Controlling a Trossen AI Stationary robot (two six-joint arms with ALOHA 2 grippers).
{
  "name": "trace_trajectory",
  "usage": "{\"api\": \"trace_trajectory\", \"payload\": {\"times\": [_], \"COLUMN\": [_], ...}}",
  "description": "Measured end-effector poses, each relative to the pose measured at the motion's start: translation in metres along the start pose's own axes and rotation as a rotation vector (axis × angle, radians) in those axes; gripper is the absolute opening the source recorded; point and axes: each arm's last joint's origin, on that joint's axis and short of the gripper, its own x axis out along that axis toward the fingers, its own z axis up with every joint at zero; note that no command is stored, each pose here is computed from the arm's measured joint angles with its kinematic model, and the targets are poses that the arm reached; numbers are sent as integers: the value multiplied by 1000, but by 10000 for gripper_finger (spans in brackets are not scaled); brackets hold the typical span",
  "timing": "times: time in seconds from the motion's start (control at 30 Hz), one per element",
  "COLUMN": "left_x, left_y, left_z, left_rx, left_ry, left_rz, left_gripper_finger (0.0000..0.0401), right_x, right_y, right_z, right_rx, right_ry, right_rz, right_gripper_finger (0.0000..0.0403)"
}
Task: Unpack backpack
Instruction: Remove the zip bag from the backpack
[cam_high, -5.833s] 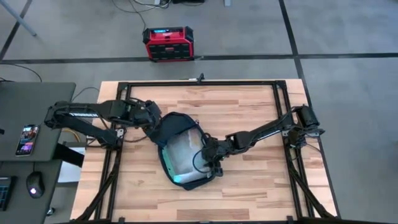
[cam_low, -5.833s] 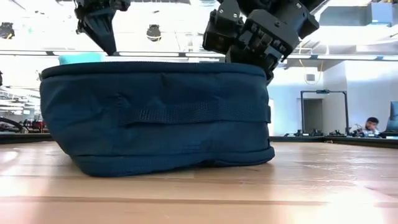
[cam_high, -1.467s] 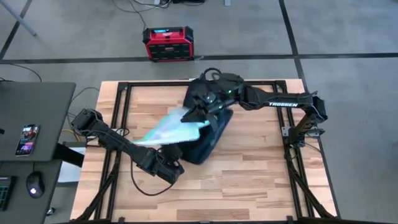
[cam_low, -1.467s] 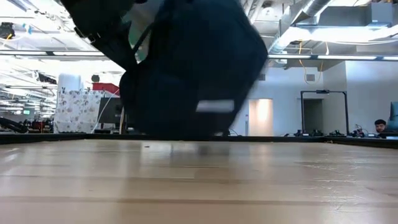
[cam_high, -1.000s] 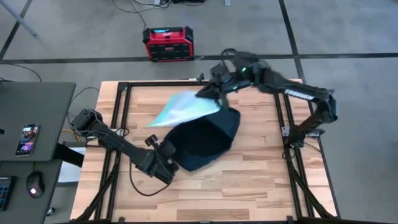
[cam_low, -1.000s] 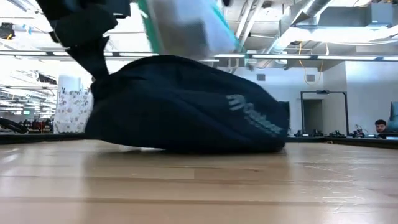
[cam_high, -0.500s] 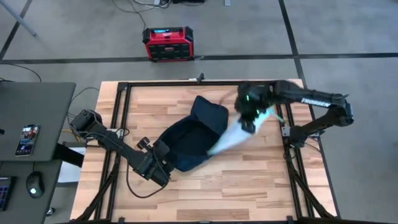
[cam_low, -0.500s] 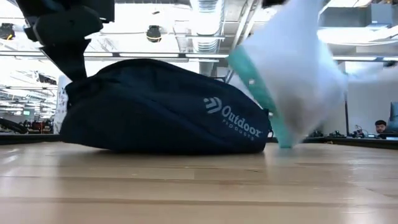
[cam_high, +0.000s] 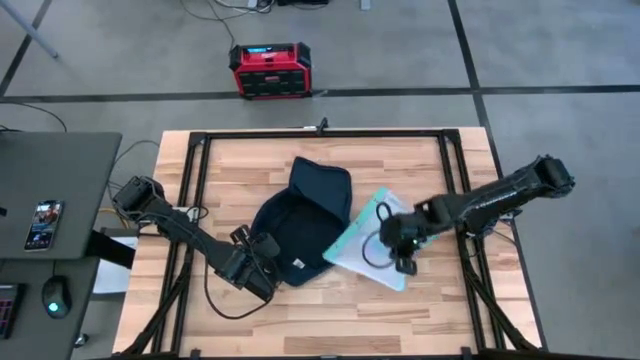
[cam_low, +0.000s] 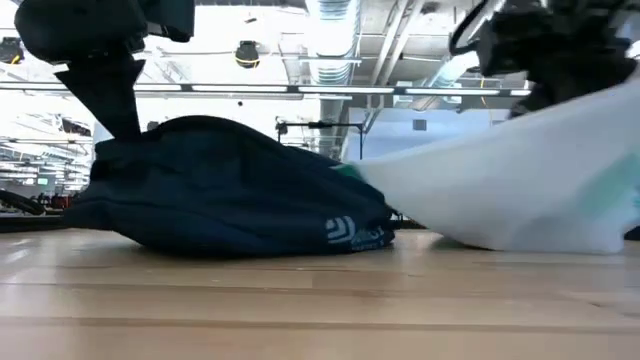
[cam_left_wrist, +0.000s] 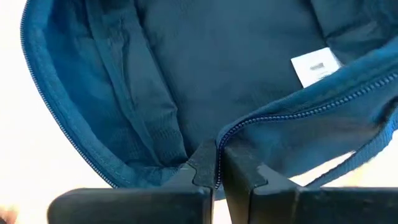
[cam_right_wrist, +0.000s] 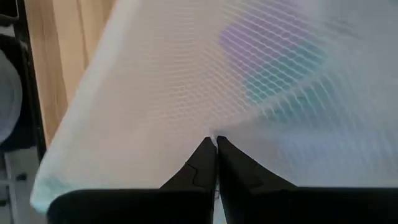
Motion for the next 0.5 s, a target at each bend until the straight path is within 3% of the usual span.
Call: {"api": "trace_trajectory", "payload": {"times": [0.1,0.33,0.43,0.5], "left_x": [4,7,-2,-10], "left_y": [3,12,15,18], "left_z": [4,19,28,36], "left_rx": [31,123,201,223], "left_ry": [83,287,231,148], "left_rz": [-33,-142,-132,-131], "left_gripper_finger": [28,109,129,136], "right_x": [8,6,-1,-3], "right_y": [3,10,16,15], "right_z": [-12,-21,-9,5], "right_rx": [187,328,326,320], "right_ry": [44,161,73,-69], "right_rz": [0,87,131,139], "right_gripper_finger": [10,116,162,188]}}
